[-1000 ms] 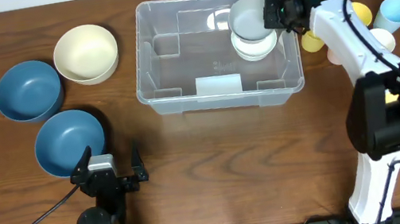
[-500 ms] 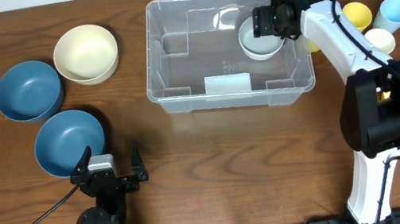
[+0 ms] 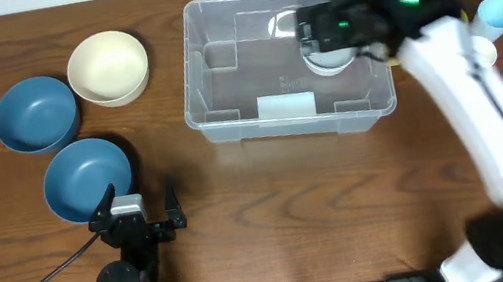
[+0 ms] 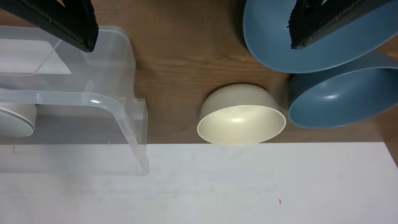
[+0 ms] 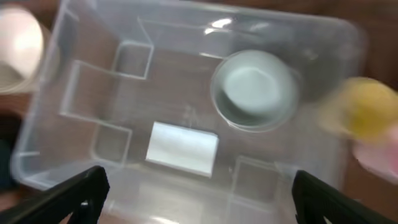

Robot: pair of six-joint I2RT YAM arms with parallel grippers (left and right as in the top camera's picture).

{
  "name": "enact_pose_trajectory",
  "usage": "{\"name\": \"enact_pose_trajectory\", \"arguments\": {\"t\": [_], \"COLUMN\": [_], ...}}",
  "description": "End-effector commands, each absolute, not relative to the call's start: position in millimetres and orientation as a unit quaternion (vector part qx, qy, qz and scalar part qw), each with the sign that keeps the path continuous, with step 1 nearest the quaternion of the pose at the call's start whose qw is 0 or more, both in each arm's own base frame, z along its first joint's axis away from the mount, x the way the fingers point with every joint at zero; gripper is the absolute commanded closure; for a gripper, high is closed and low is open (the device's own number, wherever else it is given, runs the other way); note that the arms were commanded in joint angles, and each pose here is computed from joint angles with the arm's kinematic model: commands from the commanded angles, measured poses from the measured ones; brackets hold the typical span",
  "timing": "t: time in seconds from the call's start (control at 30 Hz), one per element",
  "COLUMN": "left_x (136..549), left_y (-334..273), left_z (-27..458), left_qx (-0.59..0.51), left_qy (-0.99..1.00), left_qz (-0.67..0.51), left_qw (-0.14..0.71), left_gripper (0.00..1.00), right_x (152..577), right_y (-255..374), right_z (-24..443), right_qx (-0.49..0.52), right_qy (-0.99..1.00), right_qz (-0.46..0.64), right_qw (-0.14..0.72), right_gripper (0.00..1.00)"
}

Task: Pack container
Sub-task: 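Release the grey bowl and move the right gripper to the yellow bowl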

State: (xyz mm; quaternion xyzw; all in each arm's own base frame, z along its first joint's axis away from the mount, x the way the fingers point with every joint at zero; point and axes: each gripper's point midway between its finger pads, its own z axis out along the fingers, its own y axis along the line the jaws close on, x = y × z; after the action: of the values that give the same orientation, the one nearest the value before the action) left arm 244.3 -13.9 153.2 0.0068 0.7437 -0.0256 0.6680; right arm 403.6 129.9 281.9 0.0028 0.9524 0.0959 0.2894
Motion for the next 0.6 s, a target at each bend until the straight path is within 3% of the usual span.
{"name": "enact_pose_trajectory", "arguments": {"t": [0.0,0.17,0.27,0.37,0.57], "left_x": [244,244,244,244,244], "left_y": [-11,-11,-11,-11,-11], "left_z": [136,136,136,136,136], "left_qx": [0.007,0.007,0.007,0.007,0.007], "left_qy": [0.76,0.76,0.76,0.76,0.76], "left_qz": [-0.014,-0.014,-0.014,-0.014,-0.014], "left_qw": [0.65,0.65,0.65,0.65,0.65], "left_gripper": [0.02,0.02,0.02,0.02,0.02], "right_x": [381,326,292,273,252], "right_y": [73,-12,-61,-92,-132], "right_z": [309,304,285,260,202], "right_qx": [0.123,0.286,0.384,0.438,0.526], "right_qy": [0.943,0.928,0.904,0.886,0.843], "right_qz": [0.072,0.013,-0.046,-0.073,-0.075], "right_qw": [0.301,0.24,0.181,0.136,0.079], "right_gripper": [0.04,0.05,0.11,0.17,0.19]}}
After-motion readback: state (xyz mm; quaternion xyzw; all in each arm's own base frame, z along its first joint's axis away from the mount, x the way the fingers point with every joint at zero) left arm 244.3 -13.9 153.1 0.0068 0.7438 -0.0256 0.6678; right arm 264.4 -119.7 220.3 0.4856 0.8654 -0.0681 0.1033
